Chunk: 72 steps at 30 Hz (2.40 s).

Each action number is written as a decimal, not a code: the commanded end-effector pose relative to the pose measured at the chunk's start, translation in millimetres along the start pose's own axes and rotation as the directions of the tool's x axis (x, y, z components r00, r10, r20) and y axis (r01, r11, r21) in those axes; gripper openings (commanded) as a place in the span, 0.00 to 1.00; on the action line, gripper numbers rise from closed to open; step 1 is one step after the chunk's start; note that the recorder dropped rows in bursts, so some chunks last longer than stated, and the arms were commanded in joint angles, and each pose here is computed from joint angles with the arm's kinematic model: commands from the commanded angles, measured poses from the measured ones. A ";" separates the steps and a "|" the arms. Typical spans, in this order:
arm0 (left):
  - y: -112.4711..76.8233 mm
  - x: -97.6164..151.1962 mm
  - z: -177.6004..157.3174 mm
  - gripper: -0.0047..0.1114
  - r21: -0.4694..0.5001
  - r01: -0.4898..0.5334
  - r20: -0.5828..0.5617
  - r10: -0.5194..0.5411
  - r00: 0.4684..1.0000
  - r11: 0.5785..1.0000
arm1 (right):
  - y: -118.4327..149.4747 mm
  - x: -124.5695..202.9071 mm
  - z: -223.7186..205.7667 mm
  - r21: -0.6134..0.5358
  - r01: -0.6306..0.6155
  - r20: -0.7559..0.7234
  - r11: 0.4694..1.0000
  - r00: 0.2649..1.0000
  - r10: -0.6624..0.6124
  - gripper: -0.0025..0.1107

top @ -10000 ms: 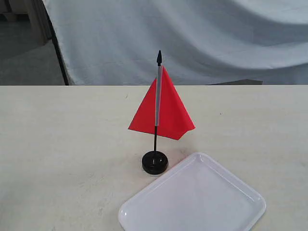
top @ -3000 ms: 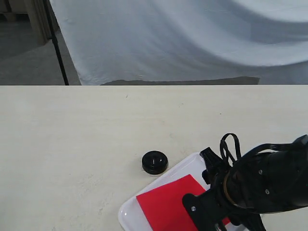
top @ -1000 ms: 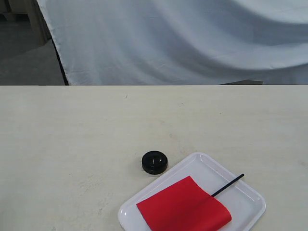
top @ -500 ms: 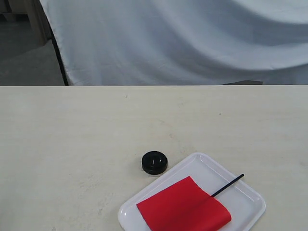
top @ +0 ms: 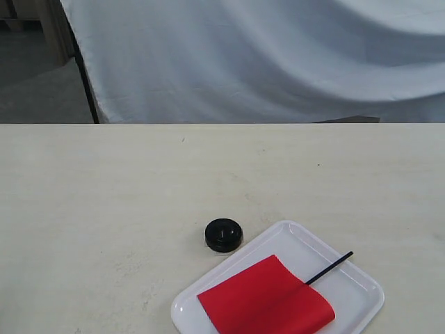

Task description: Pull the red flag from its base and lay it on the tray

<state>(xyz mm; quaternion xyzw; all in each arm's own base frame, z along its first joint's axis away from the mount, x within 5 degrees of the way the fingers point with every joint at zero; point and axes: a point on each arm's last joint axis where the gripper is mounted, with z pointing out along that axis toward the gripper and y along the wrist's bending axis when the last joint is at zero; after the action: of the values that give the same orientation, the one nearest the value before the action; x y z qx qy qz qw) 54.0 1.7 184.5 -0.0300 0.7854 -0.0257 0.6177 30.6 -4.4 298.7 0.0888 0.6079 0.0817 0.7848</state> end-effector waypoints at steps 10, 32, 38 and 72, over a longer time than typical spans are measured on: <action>-0.2 -0.2 0.1 0.04 0.003 -0.002 0.009 0.002 1.000 1.000 | -20.7 94.5 2.2 0.026 0.053 -0.243 0.998 0.969 -0.045 0.02; -0.2 -0.2 0.1 0.04 0.003 -0.002 0.009 0.002 1.000 1.000 | -20.1 102.2 -0.1 0.000 0.094 -0.327 0.996 0.941 -0.089 0.02; -0.2 -0.2 0.1 0.04 0.003 -0.002 0.009 0.002 1.000 1.000 | -19.4 105.9 -1.4 -0.030 0.140 -0.365 0.990 0.920 -0.141 0.02; -0.2 -0.2 0.1 0.04 0.003 -0.002 0.009 0.002 1.000 1.000 | -20.6 114.9 -5.6 -0.036 0.149 -0.466 0.988 0.872 -0.148 0.02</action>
<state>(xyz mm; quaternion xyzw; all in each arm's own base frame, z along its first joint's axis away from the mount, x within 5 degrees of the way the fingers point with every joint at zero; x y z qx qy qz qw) 54.0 1.7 184.5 -0.0300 0.7854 -0.0257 0.6177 54.1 2.9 184.4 0.0248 0.7856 0.0424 0.6167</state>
